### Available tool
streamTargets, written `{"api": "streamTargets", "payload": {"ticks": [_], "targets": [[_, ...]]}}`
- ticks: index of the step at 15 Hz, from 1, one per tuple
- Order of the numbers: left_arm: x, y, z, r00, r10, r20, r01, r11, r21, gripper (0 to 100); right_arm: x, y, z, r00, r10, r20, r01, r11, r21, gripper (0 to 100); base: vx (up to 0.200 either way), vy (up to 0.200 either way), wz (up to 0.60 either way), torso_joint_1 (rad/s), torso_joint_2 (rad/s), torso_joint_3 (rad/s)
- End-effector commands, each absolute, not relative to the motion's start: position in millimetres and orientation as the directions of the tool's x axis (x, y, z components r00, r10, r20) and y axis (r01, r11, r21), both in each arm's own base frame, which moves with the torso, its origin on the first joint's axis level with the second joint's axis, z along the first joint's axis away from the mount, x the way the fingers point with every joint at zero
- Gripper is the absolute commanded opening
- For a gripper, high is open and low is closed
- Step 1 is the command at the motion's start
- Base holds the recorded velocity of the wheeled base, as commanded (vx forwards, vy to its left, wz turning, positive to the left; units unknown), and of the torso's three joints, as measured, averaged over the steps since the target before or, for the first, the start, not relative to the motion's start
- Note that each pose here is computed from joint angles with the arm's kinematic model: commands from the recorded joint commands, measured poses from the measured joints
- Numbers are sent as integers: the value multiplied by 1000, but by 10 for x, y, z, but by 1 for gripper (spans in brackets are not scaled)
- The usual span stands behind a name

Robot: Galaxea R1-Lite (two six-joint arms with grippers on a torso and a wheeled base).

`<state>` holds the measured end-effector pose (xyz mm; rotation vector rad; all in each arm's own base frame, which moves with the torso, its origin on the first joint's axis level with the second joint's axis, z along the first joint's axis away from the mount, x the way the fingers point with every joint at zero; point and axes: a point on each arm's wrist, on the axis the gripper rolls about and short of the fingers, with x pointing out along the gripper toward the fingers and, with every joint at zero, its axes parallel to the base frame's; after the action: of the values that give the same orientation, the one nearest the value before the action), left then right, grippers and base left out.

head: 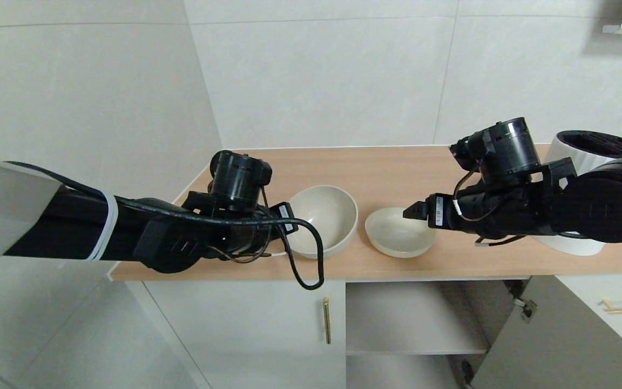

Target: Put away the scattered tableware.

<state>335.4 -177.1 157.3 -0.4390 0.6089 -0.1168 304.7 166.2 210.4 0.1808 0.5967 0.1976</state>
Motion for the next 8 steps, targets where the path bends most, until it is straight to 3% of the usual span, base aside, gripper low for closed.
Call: {"api": "streamTargets", "payload": {"ticks": [1,8], "targets": [[3338,-1763,1610,821,-236,-519,-18,900,-436,0,3049,1660,2110,810,236,-537,-131,965,225,100,0,0,0,0,0,0],[3299,-1742,1659,826,-238,-512,-14,898,-440,0,3331,1787,1689,802,65,-594,-14,996,90,100,0,0,0,0,0,0]]}}
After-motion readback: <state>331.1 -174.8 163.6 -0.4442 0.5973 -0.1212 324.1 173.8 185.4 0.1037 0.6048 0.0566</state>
